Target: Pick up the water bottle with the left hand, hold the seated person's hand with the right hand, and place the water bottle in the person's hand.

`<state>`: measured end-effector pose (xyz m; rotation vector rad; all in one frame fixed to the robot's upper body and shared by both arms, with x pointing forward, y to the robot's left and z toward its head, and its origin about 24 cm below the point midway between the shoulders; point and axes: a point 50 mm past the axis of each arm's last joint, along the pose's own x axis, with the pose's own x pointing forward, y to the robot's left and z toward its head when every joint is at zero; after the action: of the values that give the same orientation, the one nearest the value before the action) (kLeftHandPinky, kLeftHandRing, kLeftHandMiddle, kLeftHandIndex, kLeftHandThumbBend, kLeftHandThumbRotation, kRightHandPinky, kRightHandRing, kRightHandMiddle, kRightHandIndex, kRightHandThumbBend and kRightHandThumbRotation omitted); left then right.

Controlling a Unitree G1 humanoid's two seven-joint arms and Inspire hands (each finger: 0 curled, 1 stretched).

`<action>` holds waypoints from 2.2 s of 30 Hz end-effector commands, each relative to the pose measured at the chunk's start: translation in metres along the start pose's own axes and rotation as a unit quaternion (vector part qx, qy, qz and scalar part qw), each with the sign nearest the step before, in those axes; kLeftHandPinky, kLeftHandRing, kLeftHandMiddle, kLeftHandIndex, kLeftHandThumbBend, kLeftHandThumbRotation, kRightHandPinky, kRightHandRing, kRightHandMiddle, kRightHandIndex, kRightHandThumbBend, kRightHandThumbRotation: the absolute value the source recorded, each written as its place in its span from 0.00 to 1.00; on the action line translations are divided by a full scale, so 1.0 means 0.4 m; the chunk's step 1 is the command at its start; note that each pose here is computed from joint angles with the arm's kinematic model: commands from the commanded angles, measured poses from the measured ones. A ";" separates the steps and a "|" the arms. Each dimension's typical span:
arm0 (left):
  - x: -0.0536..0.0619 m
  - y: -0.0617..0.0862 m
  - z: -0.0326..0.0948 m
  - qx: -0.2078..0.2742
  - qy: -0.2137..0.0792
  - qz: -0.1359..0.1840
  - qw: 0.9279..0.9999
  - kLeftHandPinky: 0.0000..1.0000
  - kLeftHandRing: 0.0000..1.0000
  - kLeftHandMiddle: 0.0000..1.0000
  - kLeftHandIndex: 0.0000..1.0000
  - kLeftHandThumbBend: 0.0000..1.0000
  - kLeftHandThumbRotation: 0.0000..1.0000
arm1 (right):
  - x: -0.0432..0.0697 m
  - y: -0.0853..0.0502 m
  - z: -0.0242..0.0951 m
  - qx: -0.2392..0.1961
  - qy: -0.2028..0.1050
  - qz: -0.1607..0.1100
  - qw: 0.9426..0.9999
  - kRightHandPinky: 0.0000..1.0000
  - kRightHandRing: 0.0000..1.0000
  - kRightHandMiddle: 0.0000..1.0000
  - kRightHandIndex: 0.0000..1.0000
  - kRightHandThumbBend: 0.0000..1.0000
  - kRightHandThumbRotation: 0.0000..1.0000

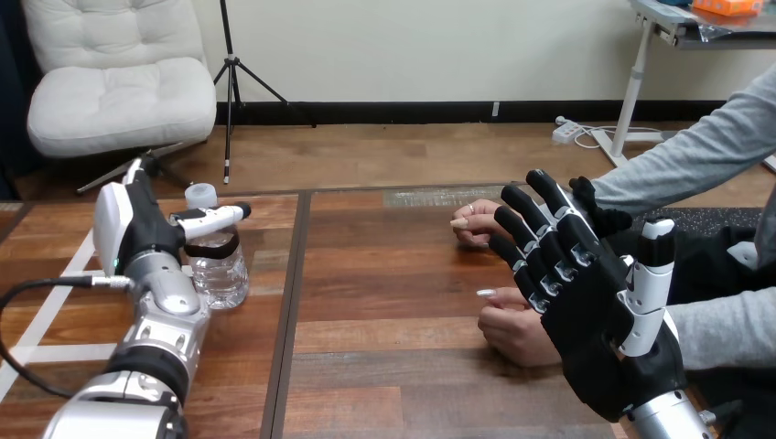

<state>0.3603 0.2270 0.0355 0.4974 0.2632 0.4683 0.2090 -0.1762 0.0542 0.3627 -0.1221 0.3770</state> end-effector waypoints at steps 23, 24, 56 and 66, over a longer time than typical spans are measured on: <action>0.007 0.007 0.022 -0.028 0.002 0.017 0.999 0.46 0.53 0.56 0.55 0.68 0.00 | 0.028 0.010 0.039 -0.007 -0.042 0.018 0.999 1.00 1.00 0.97 1.00 0.93 1.00; 0.007 0.007 0.022 -0.027 0.002 0.016 1.000 0.45 0.52 0.55 0.54 0.68 0.00 | 0.028 0.010 0.039 -0.007 -0.041 0.017 0.999 1.00 1.00 0.97 1.00 0.93 1.00; 0.016 0.014 0.032 -0.028 -0.007 -0.018 0.999 0.41 0.49 0.53 0.52 0.75 0.00 | 0.026 0.012 0.039 -0.005 -0.041 0.020 0.999 1.00 1.00 0.97 1.00 0.93 1.00; 0.020 0.018 0.034 -0.032 -0.008 -0.029 0.999 0.42 0.47 0.51 0.52 0.75 0.00 | 0.026 0.012 0.038 -0.005 -0.042 0.017 0.999 1.00 1.00 0.97 1.00 0.93 1.00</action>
<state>0.3561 0.2312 0.0268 0.4342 0.3240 0.4265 0.2090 -0.1766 0.0543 0.3643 -0.1228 0.3755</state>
